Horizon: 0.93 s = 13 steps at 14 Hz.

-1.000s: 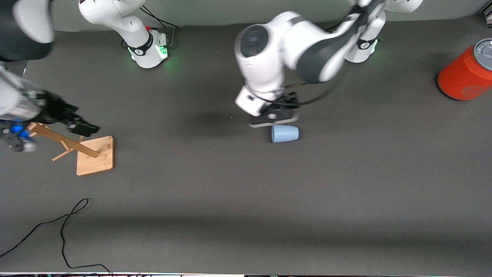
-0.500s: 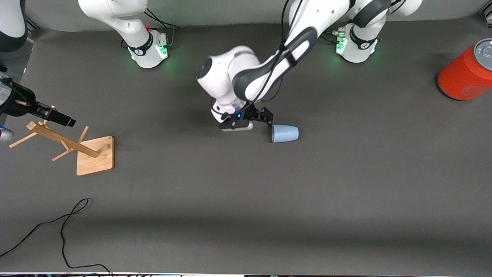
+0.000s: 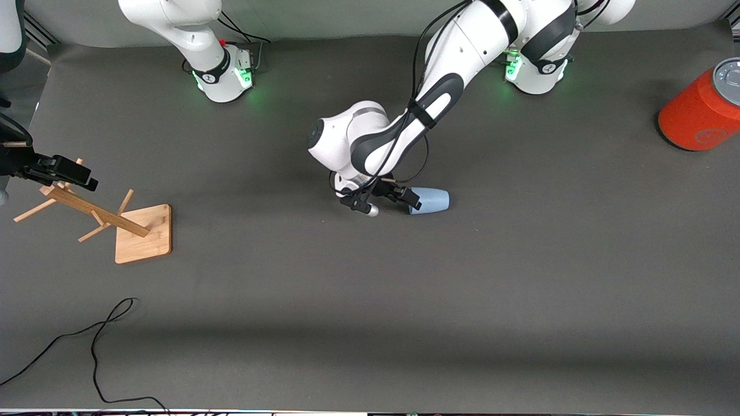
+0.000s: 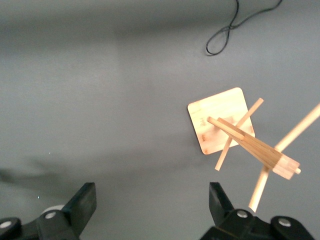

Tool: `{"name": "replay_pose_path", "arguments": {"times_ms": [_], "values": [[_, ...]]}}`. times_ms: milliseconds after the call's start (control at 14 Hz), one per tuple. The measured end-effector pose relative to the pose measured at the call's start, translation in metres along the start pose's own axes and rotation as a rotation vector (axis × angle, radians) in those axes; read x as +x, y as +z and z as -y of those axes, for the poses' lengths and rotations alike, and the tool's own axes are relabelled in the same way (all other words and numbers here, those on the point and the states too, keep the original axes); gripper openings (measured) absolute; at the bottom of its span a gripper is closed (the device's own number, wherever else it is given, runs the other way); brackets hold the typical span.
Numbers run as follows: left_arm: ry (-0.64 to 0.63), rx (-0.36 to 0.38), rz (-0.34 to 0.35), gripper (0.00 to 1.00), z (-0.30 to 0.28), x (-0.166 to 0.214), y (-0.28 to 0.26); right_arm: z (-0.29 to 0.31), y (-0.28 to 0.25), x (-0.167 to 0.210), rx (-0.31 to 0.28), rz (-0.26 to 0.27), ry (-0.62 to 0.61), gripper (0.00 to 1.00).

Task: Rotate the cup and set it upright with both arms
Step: 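Lower the left gripper onto the cup rim and close it, then rotate the cup upright on the table with the left gripper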

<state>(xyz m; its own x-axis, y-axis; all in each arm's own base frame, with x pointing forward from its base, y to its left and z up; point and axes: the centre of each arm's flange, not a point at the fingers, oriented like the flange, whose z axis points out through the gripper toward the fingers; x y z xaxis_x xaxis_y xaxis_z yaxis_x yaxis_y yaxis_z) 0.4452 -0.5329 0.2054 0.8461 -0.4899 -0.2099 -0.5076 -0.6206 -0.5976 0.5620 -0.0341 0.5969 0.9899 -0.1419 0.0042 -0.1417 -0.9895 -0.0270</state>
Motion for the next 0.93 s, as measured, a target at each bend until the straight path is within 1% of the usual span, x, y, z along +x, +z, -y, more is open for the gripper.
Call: {"name": "replay_pose_path", "arguments": {"times_ms": [214,286,357,429,500,571,786,857,929], "values": [[0.077,0.066,0.055,0.96,-0.006,-0.01,0.025,0.012,-0.001,-0.001,-0.003,-0.004,-0.023,1.0],[0.089,0.078,0.069,0.88,-0.006,-0.012,0.029,0.012,-0.002,-0.001,-0.003,-0.005,-0.024,1.0],[0.106,0.088,0.082,0.77,-0.005,-0.013,0.031,0.011,-0.002,-0.001,-0.004,-0.005,-0.024,1.0],[0.128,0.091,0.089,0.63,-0.004,-0.013,0.032,0.011,-0.002,-0.001,-0.004,-0.007,-0.023,1.0],[0.144,0.094,0.094,0.53,-0.003,-0.014,0.032,0.011,-0.002,-0.001,-0.004,-0.01,-0.028,1.0],[0.151,0.097,0.098,0.41,-0.002,-0.014,0.033,0.011,-0.002,0.0,-0.005,-0.014,-0.039,1.0],[0.16,0.117,0.104,0.13,0.01,-0.009,0.032,0.011,-0.003,0.0,-0.006,-0.022,-0.056,1.0],[0.15,0.114,0.099,0.09,0.018,-0.006,0.028,0.01,-0.003,0.001,-0.007,-0.022,-0.057,1.0],[0.125,0.114,0.099,0.09,0.031,-0.001,0.022,0.009,-0.003,0.001,-0.007,-0.022,-0.058,1.0]]}}
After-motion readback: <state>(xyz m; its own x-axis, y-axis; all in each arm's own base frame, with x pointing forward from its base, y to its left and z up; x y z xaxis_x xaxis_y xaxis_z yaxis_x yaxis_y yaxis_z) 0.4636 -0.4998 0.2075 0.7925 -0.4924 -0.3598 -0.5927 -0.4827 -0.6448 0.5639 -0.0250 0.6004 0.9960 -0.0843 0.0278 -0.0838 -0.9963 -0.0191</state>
